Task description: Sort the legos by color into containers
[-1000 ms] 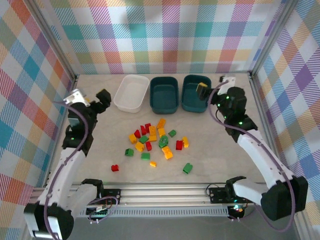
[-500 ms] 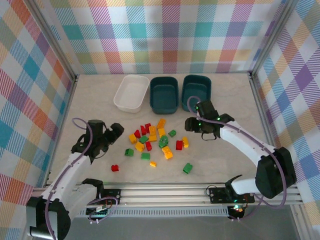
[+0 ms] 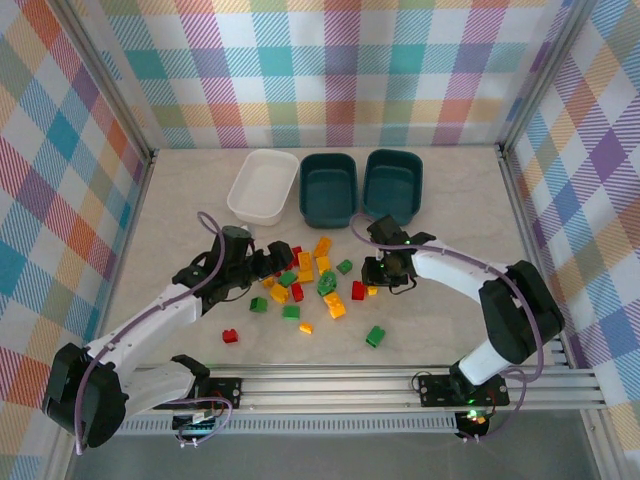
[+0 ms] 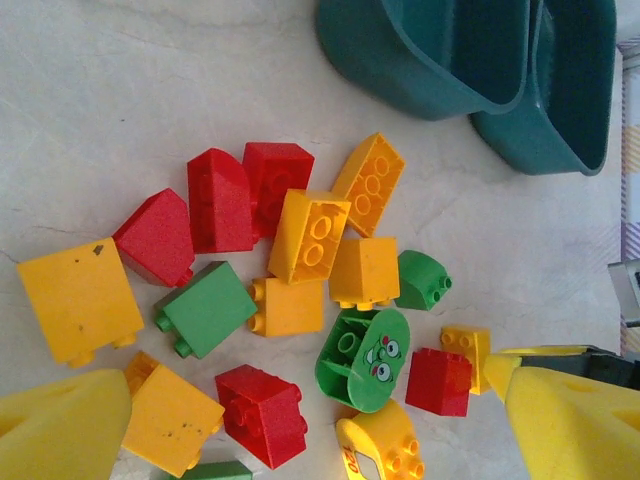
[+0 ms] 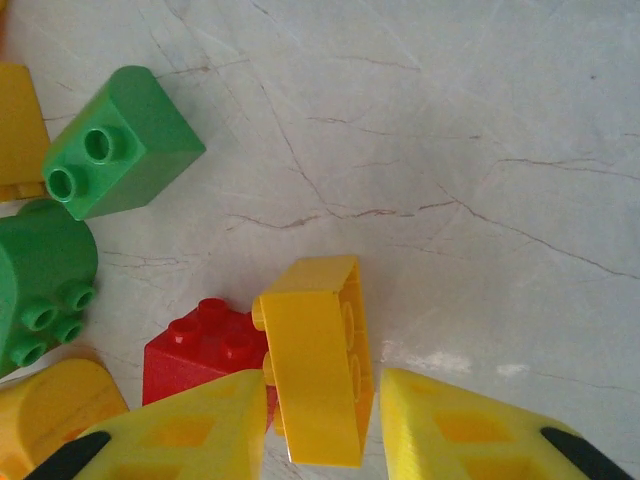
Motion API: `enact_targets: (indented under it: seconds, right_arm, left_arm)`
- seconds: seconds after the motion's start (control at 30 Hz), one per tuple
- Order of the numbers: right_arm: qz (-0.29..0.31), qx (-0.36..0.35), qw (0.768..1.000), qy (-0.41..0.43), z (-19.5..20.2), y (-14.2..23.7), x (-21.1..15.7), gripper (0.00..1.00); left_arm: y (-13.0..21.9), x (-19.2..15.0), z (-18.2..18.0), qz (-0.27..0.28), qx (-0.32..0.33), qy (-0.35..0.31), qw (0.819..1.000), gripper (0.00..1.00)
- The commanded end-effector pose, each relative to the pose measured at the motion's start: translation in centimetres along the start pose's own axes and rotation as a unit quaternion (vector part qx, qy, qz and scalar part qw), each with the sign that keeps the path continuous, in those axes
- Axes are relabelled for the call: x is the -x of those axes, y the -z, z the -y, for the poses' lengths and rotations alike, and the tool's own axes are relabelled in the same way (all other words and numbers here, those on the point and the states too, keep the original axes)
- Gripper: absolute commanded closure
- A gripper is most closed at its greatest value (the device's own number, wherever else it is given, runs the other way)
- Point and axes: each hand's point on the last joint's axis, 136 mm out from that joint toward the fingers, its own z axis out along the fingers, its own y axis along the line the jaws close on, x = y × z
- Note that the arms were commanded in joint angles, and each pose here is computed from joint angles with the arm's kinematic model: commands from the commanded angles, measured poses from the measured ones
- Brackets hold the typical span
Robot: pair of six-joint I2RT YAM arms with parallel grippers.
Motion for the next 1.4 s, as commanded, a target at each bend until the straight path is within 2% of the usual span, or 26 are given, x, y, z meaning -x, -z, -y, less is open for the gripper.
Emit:
enact_targets:
  seconds: [0.0,0.17,0.37,0.6,0.9,1.2,1.37]
  right_arm:
    - [-0.015,0.005,1.000,0.009,-0.2,-0.9,-0.6,0.63]
    - [-0.016,-0.003,1.000,0.009,0.1,-1.8,-0.3,0.64]
    - [-0.013,-0.014,1.000,0.009,0.4,-2.2,-0.1,0.70]
    - [0.000,-0.024,1.000,0.011,0.8,-1.6,0.2,0.77]
    - [0.052,-0.023,0.998,0.014,0.4,0.8,2.2,0.78]
    - [0.099,-0.022,0.995,0.024,-1.0,2.6,6.1,0.79]
    - [0.153,-0.013,0.988,0.003,-0.8,5.6,10.9,0.79]
  left_arm:
    - [-0.3,-0.6,-0.3,0.003,0.001,0.000,1.000,0.04]
    - [-0.2,-0.7,-0.7,0.002,0.009,0.002,1.000,0.03]
    - [0.0,-0.4,-0.7,0.009,0.013,0.002,1.000,0.03]
    - [-0.6,-0.6,-0.9,0.003,0.019,0.006,1.000,0.03]
    - [-0.5,-0.5,-0.6,0.005,0.015,0.003,1.000,0.03]
    - [-0.6,-0.8,-0.6,-0.003,0.015,0.001,1.000,0.02]
    - [-1.5,-1.9,0.1,-0.026,-0.003,0.002,1.000,0.03]
